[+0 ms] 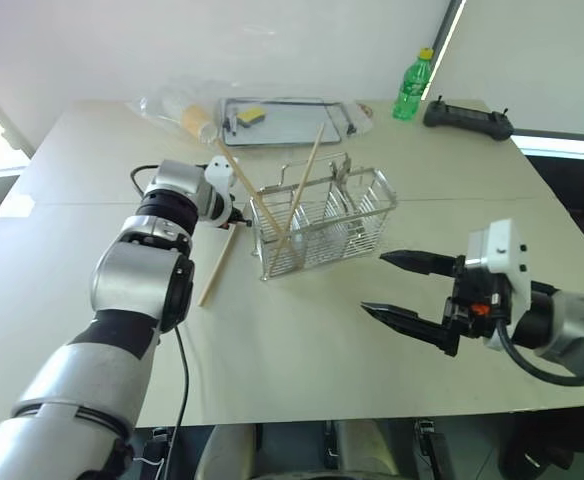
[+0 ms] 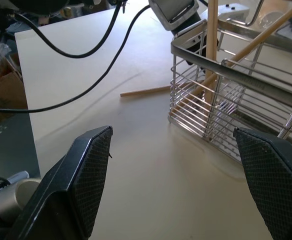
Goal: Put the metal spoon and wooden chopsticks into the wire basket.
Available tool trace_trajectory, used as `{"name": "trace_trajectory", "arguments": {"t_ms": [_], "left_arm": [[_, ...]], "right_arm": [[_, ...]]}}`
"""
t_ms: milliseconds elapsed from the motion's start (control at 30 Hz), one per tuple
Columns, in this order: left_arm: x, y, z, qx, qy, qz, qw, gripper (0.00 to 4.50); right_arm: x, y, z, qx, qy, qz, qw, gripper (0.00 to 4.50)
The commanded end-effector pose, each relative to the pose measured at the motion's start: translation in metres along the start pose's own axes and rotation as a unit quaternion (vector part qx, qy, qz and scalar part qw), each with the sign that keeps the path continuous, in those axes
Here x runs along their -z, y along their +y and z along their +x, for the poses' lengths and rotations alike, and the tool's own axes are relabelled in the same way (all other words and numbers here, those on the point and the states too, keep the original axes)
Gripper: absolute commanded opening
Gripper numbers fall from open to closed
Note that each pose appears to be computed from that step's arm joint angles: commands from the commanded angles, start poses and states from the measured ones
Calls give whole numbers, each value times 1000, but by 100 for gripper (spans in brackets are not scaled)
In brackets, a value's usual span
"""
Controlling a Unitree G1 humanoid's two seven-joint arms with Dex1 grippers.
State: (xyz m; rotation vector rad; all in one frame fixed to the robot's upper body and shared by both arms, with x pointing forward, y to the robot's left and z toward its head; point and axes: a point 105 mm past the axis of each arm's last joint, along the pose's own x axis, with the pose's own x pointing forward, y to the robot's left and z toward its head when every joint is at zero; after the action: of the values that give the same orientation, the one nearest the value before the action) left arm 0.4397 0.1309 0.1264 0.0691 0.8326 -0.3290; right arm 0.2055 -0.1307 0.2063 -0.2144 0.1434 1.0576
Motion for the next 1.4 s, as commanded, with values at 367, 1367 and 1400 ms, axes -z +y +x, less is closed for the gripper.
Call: {"name": "trace_trajectory", "arguments": {"t_ms": [367, 1367, 1400], "left_arm": [[-48, 25, -41, -19, -94, -28, 995, 3], [-135, -79, -263, 327, -576, 88, 744, 3], [-131, -84, -255, 335, -566, 84, 748, 3]], "right_arm": [[1, -1, -8, 9, 8, -11, 1000, 399], [-2, -11, -25, 52, 11, 8, 999, 399], [-3, -11, -26, 54, 10, 9, 998, 399]]}}
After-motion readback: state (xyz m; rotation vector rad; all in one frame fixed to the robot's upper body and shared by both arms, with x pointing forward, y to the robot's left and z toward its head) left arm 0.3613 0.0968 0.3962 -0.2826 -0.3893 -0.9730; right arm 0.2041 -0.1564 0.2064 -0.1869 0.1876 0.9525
